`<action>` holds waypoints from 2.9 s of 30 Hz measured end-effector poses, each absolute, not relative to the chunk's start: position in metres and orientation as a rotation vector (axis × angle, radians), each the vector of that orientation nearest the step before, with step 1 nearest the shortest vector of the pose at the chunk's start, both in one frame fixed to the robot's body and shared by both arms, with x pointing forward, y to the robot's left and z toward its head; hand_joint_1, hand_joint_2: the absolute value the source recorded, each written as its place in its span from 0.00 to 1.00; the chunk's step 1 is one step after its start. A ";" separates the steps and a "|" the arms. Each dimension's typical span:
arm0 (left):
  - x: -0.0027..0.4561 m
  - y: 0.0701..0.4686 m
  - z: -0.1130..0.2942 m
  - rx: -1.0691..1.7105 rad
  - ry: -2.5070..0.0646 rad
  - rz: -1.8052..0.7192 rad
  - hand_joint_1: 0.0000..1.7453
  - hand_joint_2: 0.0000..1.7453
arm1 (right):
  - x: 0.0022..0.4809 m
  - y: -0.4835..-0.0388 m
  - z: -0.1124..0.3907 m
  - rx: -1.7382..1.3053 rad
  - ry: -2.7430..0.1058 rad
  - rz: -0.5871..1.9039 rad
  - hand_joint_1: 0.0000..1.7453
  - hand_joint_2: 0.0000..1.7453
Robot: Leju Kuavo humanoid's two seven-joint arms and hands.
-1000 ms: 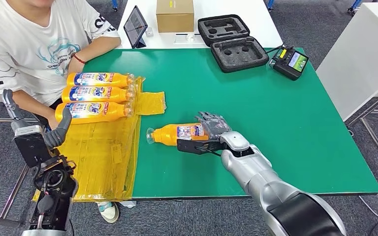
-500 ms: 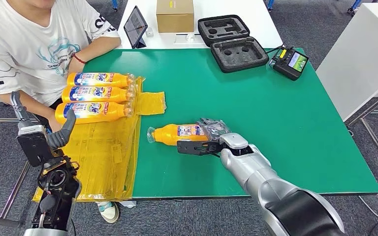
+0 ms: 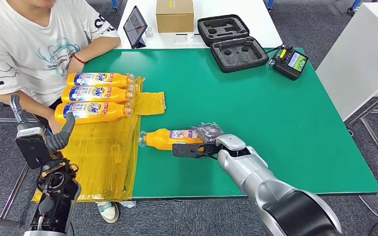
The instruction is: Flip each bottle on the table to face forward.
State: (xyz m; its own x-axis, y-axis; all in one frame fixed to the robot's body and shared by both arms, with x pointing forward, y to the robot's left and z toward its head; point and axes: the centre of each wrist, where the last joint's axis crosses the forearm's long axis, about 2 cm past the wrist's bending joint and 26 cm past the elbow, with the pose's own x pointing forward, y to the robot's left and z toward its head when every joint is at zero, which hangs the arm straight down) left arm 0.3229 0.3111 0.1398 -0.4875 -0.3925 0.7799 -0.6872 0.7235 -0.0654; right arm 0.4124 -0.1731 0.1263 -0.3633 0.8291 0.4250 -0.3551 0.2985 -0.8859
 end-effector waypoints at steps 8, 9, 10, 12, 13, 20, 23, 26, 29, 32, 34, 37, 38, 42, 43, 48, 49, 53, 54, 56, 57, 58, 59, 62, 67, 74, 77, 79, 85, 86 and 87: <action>0.306 0.313 0.117 0.403 -2.087 0.598 0.00 1.00 | 0.410 -0.162 0.143 -0.267 -2.063 0.579 1.00 1.00; 0.303 0.313 0.113 0.337 -2.070 0.615 0.00 1.00 | 0.407 -0.162 0.145 -0.268 -2.093 0.472 1.00 1.00; 0.300 0.313 0.110 0.278 -2.054 0.626 0.00 1.00 | 0.403 -0.163 0.145 -0.279 -2.116 0.376 1.00 1.00; 0.296 0.313 0.104 0.199 -2.030 0.640 0.00 1.00 | 0.394 -0.164 0.146 -0.312 -2.152 0.228 1.00 1.00; 0.294 0.313 0.103 0.179 -2.023 0.644 0.00 1.00 | 0.390 -0.164 0.147 -0.327 -2.167 0.175 1.00 1.00; 0.290 0.314 0.100 0.066 -2.005 0.678 0.00 1.00 | 0.371 -0.169 0.148 -0.338 -2.205 0.002 1.00 1.00; 0.290 0.311 0.102 -0.034 -2.003 0.643 0.00 1.00 | 0.368 -0.170 0.142 -0.275 -2.184 -0.003 1.00 1.00; 0.292 0.304 0.105 -0.121 -2.003 0.586 0.00 1.00 | 0.366 -0.169 0.133 -0.194 -2.150 0.017 1.00 1.00; 0.294 0.292 0.109 -0.206 -1.999 0.513 0.00 1.00 | 0.362 -0.164 0.120 -0.103 -2.097 0.066 1.00 1.00; 0.297 0.277 0.113 -0.295 -1.991 0.442 0.00 1.00 | 0.354 -0.152 0.105 -0.032 -2.039 0.133 1.00 1.00; 0.298 0.270 0.115 -0.326 -1.989 0.419 0.00 1.00 | 0.350 -0.145 0.100 -0.008 -2.014 0.157 1.00 1.00; 0.300 0.262 0.117 -0.358 -1.988 0.381 0.00 1.00 | 0.344 -0.136 0.092 0.044 -1.978 0.193 1.00 1.00; 0.301 0.259 0.119 -0.370 -1.989 0.365 0.00 1.00 | 0.342 -0.131 0.090 0.063 -1.966 0.211 1.00 1.00; 0.309 0.248 0.127 -0.422 -1.992 0.304 0.00 1.00 | 0.330 -0.104 0.086 0.132 -1.934 0.287 1.00 1.00; 0.311 0.245 0.128 -0.433 -1.992 0.293 0.00 1.00 | 0.328 -0.097 0.085 0.147 -1.928 0.302 1.00 1.00; 0.316 0.239 0.129 -0.451 -1.981 0.268 0.00 1.00 | 0.322 -0.079 0.086 0.182 -1.922 0.373 1.00 1.00; 0.316 0.239 0.128 -0.450 -1.978 0.267 0.00 1.00 | 0.322 -0.078 0.087 0.182 -1.923 0.383 1.00 1.00; 0.317 0.239 0.126 -0.448 -1.970 0.257 0.00 1.00 | 0.322 -0.075 0.087 0.182 -1.921 0.406 1.00 1.00; 0.317 0.239 0.125 -0.448 -1.968 0.255 0.00 1.00 | 0.322 -0.075 0.087 0.182 -1.920 0.410 1.00 1.00; 0.317 0.239 0.124 -0.447 -1.965 0.253 0.00 1.00 | 0.322 -0.075 0.086 0.182 -1.918 0.418 1.00 1.00; 0.317 0.239 0.124 -0.446 -1.963 0.252 0.00 1.00 | 0.322 -0.075 0.086 0.182 -1.916 0.421 1.00 1.00; 0.317 0.239 0.123 -0.445 -1.962 0.252 0.00 1.00 | 0.322 -0.075 0.086 0.182 -1.915 0.424 1.00 1.00; 0.317 0.240 0.123 -0.445 -1.961 0.252 0.00 1.00 | 0.322 -0.074 0.086 0.182 -1.914 0.426 1.00 1.00; 0.317 0.239 0.123 -0.445 -1.959 0.250 0.00 1.00 | 0.321 -0.074 0.085 0.184 -1.909 0.433 1.00 1.00; 0.317 0.237 0.120 -0.493 -1.942 0.250 0.00 1.00 | 0.321 -0.071 0.086 0.181 -1.894 0.465 1.00 1.00; 0.315 0.230 0.116 -0.709 -1.837 0.235 0.00 1.00 | 0.320 -0.067 0.086 0.150 -1.878 0.515 1.00 1.00; 0.314 0.228 0.115 -0.734 -1.810 0.217 0.00 1.00 | 0.320 -0.068 0.084 0.099 -1.883 0.504 1.00 1.00; 0.313 0.225 0.115 -0.741 -1.795 0.198 0.00 1.00 | 0.320 -0.070 0.083 0.032 -1.903 0.482 1.00 1.00; 0.311 0.218 0.115 -0.756 -1.731 0.151 0.00 1.00 | 0.332 -0.083 0.092 -0.272 -1.999 0.454 1.00 1.00; 0.311 0.217 0.115 -0.759 -1.723 0.145 0.00 1.00 | 0.334 -0.086 0.093 -0.317 -2.017 0.486 1.00 1.00; 0.310 0.216 0.115 -0.763 -1.717 0.139 0.00 1.00 | 0.336 -0.088 0.095 -0.353 -2.034 0.525 1.00 1.00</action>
State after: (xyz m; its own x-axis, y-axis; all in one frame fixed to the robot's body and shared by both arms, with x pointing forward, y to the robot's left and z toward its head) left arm 0.3102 0.2159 0.1150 -0.0934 0.5528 0.8281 0.4124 0.7785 -0.4732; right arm 0.3362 -0.0884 0.0947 -0.4883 0.4508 0.7472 0.0330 0.8651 -0.5004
